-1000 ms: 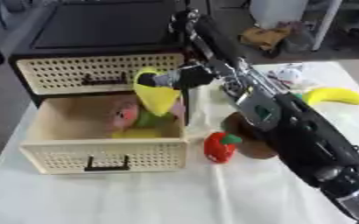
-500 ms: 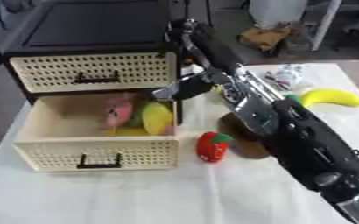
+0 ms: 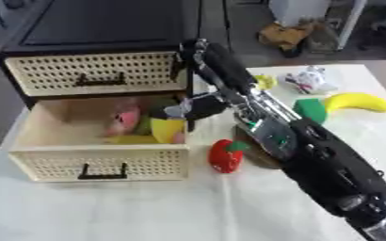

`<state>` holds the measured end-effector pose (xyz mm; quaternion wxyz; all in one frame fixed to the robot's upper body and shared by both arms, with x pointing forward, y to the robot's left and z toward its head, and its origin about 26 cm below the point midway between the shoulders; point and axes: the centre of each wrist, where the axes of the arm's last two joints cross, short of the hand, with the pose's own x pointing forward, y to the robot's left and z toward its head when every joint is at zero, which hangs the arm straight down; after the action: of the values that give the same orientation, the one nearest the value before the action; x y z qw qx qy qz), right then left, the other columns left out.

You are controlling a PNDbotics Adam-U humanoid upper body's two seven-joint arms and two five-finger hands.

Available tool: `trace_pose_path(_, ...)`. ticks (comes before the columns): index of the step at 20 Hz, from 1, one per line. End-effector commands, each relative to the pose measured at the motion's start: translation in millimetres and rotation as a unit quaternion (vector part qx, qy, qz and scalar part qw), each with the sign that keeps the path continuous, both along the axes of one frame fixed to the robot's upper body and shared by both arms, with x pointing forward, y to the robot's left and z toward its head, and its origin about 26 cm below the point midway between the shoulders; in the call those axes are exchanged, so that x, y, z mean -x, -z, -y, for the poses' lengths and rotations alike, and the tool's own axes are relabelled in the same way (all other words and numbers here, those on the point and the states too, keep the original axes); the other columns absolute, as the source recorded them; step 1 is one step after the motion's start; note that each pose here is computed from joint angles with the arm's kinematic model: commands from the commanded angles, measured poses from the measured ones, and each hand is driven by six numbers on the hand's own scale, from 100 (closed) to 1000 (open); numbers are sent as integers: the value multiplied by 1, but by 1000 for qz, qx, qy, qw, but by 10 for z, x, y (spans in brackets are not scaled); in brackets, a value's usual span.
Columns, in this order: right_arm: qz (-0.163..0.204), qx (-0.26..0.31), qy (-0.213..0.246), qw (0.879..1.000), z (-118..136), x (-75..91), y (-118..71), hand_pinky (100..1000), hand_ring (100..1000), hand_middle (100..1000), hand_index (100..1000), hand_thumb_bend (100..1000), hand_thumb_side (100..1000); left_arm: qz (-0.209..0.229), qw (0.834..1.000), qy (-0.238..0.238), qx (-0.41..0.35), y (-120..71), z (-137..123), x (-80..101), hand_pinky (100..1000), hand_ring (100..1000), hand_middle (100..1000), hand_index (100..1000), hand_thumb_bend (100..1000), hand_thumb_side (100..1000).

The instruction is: Pick up objects from table and place into drawer.

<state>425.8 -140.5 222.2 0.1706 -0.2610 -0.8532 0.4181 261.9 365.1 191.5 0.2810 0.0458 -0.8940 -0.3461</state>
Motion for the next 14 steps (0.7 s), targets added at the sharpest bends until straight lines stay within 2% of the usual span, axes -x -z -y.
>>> trace_pose_path(1,21,-36,-9,999,34,101,-255,450,521,452,484,699,894,10,1000,-3,-13,-81,-24,21,117,248,294,712,100,866)
trace_pose_path(5,39,-91,-11,995,135,241,-467,453,527,458,488,615,1000,10,1000,-7,-13,-72,-38,31,118,249,295,712,100,865)
trace_pose_path(14,76,-173,-19,982,343,625,-826,460,535,466,495,463,1000,10,1000,-13,-19,-54,-53,46,120,250,296,712,100,865)
